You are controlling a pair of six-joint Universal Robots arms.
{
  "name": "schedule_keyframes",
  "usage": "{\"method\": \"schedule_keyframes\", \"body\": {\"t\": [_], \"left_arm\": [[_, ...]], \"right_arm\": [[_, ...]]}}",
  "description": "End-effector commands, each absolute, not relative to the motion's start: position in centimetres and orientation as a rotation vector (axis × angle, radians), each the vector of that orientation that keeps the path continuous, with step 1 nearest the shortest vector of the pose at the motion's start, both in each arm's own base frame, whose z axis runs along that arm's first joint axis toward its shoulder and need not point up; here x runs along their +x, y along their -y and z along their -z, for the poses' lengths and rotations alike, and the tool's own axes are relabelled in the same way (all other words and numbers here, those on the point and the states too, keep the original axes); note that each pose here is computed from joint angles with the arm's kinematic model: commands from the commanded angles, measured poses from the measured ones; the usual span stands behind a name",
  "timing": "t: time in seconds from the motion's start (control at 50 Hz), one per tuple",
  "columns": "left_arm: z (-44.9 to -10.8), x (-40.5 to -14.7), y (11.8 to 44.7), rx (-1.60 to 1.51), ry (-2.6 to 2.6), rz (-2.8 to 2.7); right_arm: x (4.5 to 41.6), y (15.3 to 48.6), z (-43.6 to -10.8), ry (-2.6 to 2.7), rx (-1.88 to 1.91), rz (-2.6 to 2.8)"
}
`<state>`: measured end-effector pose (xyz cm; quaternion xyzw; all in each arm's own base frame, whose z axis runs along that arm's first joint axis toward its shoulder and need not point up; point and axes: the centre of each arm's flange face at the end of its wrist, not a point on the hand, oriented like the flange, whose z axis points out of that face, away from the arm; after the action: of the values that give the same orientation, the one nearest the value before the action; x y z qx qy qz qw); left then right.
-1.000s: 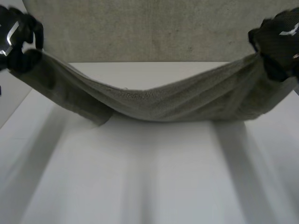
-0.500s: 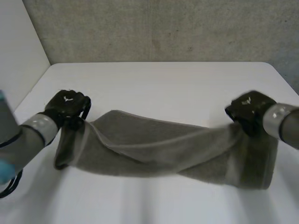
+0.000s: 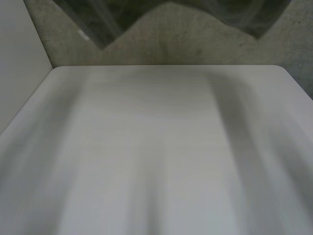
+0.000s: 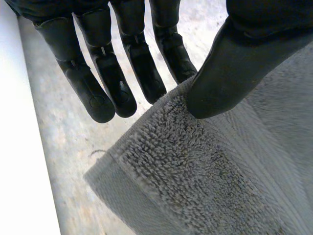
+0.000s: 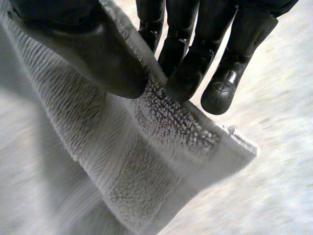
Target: Fold the towel.
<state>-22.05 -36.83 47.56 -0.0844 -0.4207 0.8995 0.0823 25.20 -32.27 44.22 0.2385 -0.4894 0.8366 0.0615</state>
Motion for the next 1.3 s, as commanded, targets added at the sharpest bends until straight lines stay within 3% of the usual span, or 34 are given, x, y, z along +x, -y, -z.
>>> {"method": "schedule_keyframes", "body": {"t": [0.02, 0.04, 0.06, 0.1, 0.12, 0.16, 0.22, 0.26, 0.28, 0.32, 0.42, 0.5, 0.54, 0.6, 0.64, 0.76, 1.02, 1.16, 1.3], "left_arm": [[-40.0, -22.5, 38.4, -0.342, 1.559, -2.512], [-37.6, -22.3, 38.7, -0.387, 1.631, -2.452], [-37.6, -22.3, 38.7, -0.387, 1.632, -2.451], [-32.8, -21.6, 39.2, -0.463, 1.755, -2.343], [-32.8, -21.6, 39.2, -0.464, 1.755, -2.343], [-27.9, -20.8, 38.9, -0.524, 1.862, -2.252], [-25.7, -20.6, 38.6, -0.564, 1.900, -2.225], [-21.3, -20.0, 37.8, -0.653, 1.990, -2.183], [-21.3, -20.0, 37.8, -0.654, 1.991, -2.183], [-17.7, -19.2, 36.7, -0.759, 2.071, -2.134], [-14.8, -18.6, 34.6, -0.937, 2.116, -2.042], [-14.5, -18.0, 34.0, -0.989, 2.120, -2.023], [-14.8, -17.6, 33.9, -0.993, 2.122, -2.033], [-17.0, -16.8, 33.7, -0.976, 2.097, -2.103], [-19.7, -16.2, 33.1, -0.957, 2.067, -2.167], [-22.7, -16.1, 31.7, -0.901, 2.016, -2.201], [-31.0, -15.3, 24.7, -0.666, 1.799, -2.247], [-29.1, -15.2, 24.5, -0.661, 1.820, -2.209], [-22.7, -15.5, 29.8, -0.704, 2.008, -2.080]], "right_arm": [[27.4, 32.1, -37.6, 1.737, 1.018, -2.290], [27.5, 32.0, -36.2, 1.770, 1.066, -2.248], [27.5, 32.0, -36.2, 1.771, 1.066, -2.247], [28.0, 31.8, -33.3, 1.816, 1.180, -2.177], [28.0, 31.8, -33.3, 1.816, 1.181, -2.176], [28.2, 31.6, -29.8, 1.878, 1.264, -2.102], [28.3, 31.4, -27.7, 1.914, 1.303, -2.057], [28.2, 31.2, -23.4, 1.968, 1.365, -1.957], [28.2, 31.2, -23.4, 1.968, 1.366, -1.957], [27.9, 30.5, -19.9, 2.000, 1.421, -1.866], [27.2, 29.3, -17.3, 2.028, 1.462, -1.790], [26.8, 28.6, -17.0, 2.040, 1.471, -1.772], [26.6, 27.9, -18.3, 2.019, 1.455, -1.807], [26.4, 27.5, -20.0, 1.979, 1.437, -1.853], [26.0, 26.5, -23.1, 1.911, 1.386, -1.929], [25.2, 24.7, -26.5, 1.861, 1.364, -1.971], [21.2, 19.8, -34.2, 1.829, 1.399, -1.934], [19.5, 21.3, -30.7, 2.020, 1.459, -1.704], [20.0, 25.6, -24.8, 2.095, 1.530, -1.572]]}}
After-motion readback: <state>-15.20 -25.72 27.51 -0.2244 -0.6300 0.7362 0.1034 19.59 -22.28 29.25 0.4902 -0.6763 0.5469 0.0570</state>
